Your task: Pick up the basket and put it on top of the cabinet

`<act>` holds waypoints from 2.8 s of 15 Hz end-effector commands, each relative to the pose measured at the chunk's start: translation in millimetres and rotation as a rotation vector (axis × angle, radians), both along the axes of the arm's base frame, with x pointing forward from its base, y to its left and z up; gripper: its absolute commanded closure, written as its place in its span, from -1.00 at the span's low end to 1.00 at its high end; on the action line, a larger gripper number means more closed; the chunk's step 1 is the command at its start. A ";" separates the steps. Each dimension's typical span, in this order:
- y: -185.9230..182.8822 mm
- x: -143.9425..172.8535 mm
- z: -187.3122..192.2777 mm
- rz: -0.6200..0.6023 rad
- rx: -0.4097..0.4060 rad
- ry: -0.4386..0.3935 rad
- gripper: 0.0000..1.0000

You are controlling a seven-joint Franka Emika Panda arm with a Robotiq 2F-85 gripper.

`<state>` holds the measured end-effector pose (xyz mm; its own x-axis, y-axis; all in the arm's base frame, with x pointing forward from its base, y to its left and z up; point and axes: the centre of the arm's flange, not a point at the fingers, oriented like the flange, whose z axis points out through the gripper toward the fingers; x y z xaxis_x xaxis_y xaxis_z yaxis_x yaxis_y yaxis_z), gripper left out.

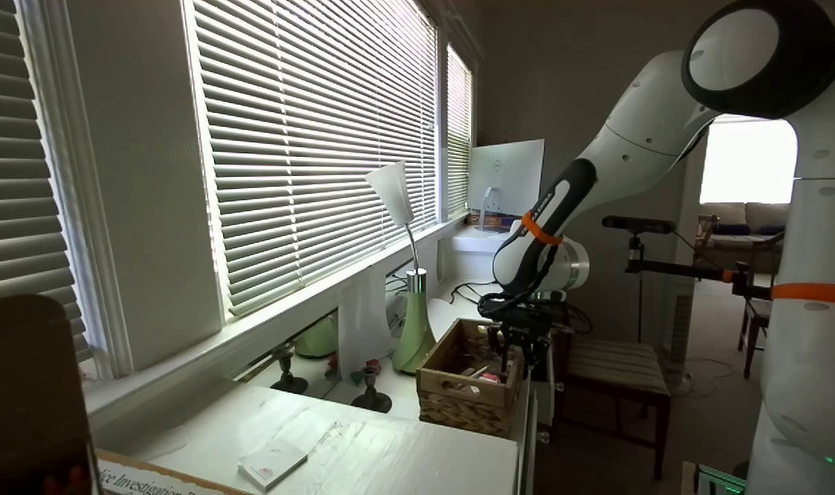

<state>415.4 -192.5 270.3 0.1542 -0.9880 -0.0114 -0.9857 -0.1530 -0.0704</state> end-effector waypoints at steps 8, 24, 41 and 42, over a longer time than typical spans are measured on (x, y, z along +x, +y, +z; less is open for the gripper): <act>15.5 -36.7 22.2 0.114 -0.005 -0.009 0.93; 32.2 -97.6 142.5 0.571 -0.032 0.150 0.93; 114.7 -77.1 291.3 1.248 -0.247 0.003 0.93; 120.4 -73.3 295.6 1.285 -0.254 -0.006 0.93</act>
